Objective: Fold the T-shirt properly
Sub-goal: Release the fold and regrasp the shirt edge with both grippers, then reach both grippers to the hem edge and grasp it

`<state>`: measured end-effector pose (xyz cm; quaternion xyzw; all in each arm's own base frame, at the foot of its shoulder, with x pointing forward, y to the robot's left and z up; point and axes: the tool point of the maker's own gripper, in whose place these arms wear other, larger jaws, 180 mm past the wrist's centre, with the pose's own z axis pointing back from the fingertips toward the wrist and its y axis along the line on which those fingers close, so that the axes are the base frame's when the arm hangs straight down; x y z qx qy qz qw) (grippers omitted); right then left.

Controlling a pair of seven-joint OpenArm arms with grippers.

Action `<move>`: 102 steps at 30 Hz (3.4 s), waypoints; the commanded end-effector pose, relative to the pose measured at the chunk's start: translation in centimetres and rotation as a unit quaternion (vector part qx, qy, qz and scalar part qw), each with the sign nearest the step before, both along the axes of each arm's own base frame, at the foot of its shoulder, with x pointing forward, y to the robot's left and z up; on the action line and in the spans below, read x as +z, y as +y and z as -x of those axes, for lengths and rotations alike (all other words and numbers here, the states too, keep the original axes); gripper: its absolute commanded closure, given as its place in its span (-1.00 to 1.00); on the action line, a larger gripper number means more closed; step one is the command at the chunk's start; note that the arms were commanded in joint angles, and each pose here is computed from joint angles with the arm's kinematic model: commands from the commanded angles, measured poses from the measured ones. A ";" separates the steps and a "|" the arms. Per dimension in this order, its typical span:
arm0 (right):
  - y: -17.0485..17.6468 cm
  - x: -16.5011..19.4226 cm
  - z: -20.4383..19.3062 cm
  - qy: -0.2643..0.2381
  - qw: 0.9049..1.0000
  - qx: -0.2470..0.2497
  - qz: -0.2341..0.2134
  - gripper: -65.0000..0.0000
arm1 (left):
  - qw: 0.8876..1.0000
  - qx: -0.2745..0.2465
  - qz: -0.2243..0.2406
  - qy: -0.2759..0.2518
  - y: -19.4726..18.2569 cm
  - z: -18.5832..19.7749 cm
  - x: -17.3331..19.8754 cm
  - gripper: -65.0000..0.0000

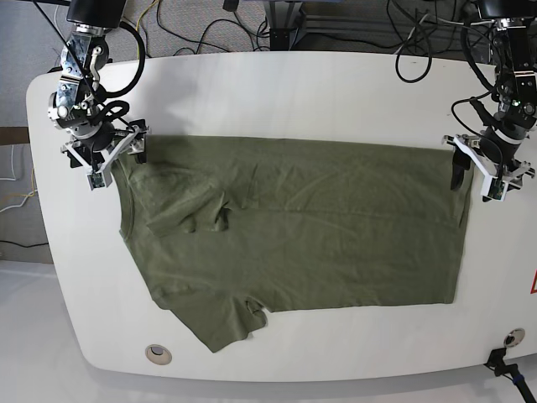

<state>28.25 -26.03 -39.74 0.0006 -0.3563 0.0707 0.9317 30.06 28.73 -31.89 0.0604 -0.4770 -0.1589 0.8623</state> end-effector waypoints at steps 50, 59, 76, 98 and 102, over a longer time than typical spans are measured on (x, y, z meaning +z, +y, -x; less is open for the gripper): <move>1.9 -3.9 7.8 0.044 0.999 -0.007 -0.021 1.00 | 0.986 0.070 0.037 0.145 2.7 8.0 -10.1 1.00; 0.5 -3.2 15.7 0.106 0.994 -0.006 0.011 1.00 | 0.979 0.037 0.012 0.198 1.0 16.1 -9.5 1.00; 0.6 -1.9 15.8 0.101 0.995 0.004 0.024 -0.07 | 0.974 0.034 -0.033 0.220 1.8 16.8 -6.9 -0.54; 2.2 6.2 -4.7 -0.067 0.997 0.030 0.019 -0.35 | 0.997 0.071 0.014 -0.005 3.8 -4.5 2.8 -0.82; 2.6 5.6 -7.5 -0.061 0.998 0.027 -0.007 -0.35 | 0.994 0.089 0.054 0.019 4.7 -7.8 0.8 -0.82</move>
